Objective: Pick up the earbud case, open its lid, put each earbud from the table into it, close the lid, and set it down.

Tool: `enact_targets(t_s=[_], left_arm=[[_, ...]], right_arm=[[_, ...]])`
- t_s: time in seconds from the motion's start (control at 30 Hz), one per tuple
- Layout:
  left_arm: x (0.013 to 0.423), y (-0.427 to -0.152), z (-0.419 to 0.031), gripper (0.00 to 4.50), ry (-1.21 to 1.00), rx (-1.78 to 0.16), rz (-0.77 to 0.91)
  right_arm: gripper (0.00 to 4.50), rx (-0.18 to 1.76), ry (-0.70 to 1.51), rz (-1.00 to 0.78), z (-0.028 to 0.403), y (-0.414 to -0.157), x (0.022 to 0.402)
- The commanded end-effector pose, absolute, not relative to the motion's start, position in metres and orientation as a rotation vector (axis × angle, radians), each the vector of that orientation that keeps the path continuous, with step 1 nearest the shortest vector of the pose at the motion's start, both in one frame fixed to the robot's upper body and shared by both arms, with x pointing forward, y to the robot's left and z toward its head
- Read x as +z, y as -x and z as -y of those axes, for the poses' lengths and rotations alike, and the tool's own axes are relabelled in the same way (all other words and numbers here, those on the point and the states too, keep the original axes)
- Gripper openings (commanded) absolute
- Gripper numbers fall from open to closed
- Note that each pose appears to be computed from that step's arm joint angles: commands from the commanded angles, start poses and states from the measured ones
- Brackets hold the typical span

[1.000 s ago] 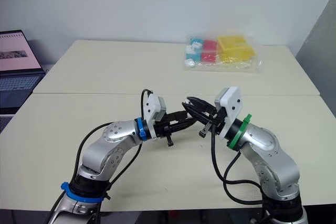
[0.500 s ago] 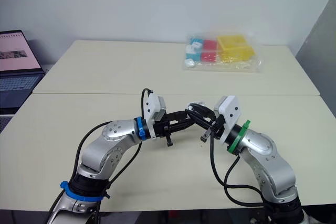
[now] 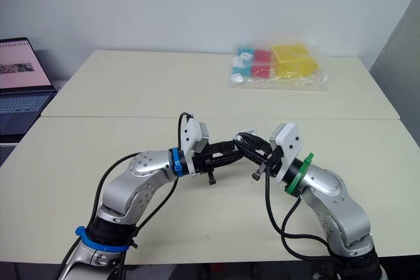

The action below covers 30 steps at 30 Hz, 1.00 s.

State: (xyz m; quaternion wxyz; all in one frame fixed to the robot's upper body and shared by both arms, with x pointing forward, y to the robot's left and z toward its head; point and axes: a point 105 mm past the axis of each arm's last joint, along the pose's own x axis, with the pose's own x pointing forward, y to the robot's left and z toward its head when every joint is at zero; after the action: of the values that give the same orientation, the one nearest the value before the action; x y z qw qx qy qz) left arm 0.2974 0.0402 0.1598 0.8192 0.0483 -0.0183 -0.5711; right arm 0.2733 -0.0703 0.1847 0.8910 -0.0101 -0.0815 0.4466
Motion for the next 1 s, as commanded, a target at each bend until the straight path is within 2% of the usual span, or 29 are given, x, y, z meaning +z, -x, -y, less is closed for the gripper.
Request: enact_targets(t_s=[0.03,0.37,0.6,0.83,1.0], left_arm=[[0.180,-0.297,-0.043,0.78,-0.108,-1.204,0.127],[0.181,-0.297,-0.044,0.78,-0.104,-1.198,0.132],[0.181,-0.296,-0.045,0.78,-0.106,-1.199,0.127],[0.179,-0.296,-0.044,0.78,-0.105,-1.199,0.121],[0.178,-0.297,-0.047,0.78,-0.109,-1.190,0.118]], right_arm=[[0.39,0.906,-0.021,0.155,0.072,-0.273,0.184],[0.39,0.852,-0.032,0.136,0.078,-0.277,0.174],[2.74,0.860,0.012,0.172,0.079,-0.273,0.185],[2.77,0.862,0.029,0.194,0.083,-0.269,0.194],[2.77,0.899,0.069,0.203,0.092,-0.256,0.210]])
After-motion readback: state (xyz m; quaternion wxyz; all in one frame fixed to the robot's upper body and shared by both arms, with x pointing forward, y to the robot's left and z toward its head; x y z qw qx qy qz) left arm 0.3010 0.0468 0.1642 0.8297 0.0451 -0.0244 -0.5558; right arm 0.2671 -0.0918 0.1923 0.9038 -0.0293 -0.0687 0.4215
